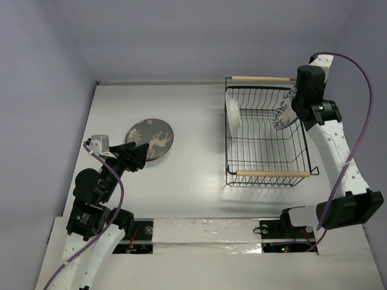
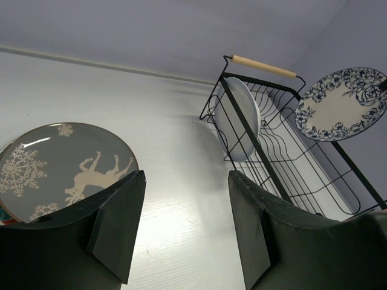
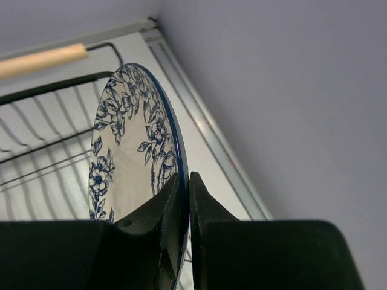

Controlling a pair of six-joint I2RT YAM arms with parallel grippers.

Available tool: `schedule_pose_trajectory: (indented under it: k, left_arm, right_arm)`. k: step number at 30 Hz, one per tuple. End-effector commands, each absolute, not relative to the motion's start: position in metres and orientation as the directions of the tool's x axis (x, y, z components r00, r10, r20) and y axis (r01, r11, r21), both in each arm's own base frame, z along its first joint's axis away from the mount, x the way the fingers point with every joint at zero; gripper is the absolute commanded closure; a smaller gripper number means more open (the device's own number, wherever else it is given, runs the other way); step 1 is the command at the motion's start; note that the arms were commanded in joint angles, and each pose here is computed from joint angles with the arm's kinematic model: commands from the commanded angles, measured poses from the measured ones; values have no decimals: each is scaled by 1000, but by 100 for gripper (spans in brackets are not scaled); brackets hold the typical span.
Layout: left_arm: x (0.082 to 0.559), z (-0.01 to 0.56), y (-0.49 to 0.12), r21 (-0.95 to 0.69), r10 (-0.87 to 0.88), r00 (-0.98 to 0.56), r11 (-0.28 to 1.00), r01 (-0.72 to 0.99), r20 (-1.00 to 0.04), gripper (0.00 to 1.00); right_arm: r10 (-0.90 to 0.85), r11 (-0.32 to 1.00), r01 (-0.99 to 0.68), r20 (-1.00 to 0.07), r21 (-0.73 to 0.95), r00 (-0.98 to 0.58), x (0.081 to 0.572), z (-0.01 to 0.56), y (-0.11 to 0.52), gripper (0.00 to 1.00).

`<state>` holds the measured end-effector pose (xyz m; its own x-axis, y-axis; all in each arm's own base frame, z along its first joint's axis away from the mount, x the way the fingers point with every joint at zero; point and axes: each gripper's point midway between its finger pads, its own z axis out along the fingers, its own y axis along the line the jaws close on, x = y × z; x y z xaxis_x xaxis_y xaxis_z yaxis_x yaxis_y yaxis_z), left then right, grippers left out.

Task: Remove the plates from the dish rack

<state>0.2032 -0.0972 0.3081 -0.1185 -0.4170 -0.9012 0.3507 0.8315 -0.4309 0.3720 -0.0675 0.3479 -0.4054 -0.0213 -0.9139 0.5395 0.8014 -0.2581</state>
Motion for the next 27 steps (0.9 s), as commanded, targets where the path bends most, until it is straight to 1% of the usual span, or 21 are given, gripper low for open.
schedule_pose_trajectory:
  k: [1, 5, 6, 8, 9, 11, 16, 20, 27]
  left_arm:
    - [204, 319, -98, -424, -426, -80, 827, 369, -901, 46]
    - [204, 319, -98, -424, -426, -81, 826, 371, -901, 46]
    - [204, 319, -98, -423, -425, -79, 827, 371, -902, 46]
    - [204, 318, -98, -424, -426, -82, 826, 370, -901, 46]
    - [205, 318, -98, -423, -424, -83, 827, 370, -902, 46]
    - [206, 317, -99, -423, -422, -87, 828, 368, -902, 46]
    - [207, 316, -99, -424, -420, -94, 829, 365, -903, 46]
    - [207, 315, -100, -425, -420, -98, 828, 366, -902, 46]
    - [209, 314, -101, -423, -415, -104, 828, 368, -904, 46]
  right_arm:
    - [81, 861, 509, -992, 20, -97, 366, 425, -50, 100]
    - [138, 894, 435, -990, 105, -43, 360, 434, -37, 100]
    - [148, 906, 408, -987, 112, -57, 361, 427, -31, 100]
    - [197, 911, 375, -980, 172, -31, 363, 425, -23, 100]
    - [208, 914, 366, -977, 176, -49, 365, 412, -20, 100]
    - [273, 910, 333, -962, 249, -27, 369, 406, -11, 100]
    - [319, 898, 321, -948, 301, -3, 370, 398, -7, 100]
    - [341, 876, 349, -939, 332, 37, 359, 398, -24, 100]
    - [388, 883, 251, -918, 396, 84, 338, 417, -14, 100]
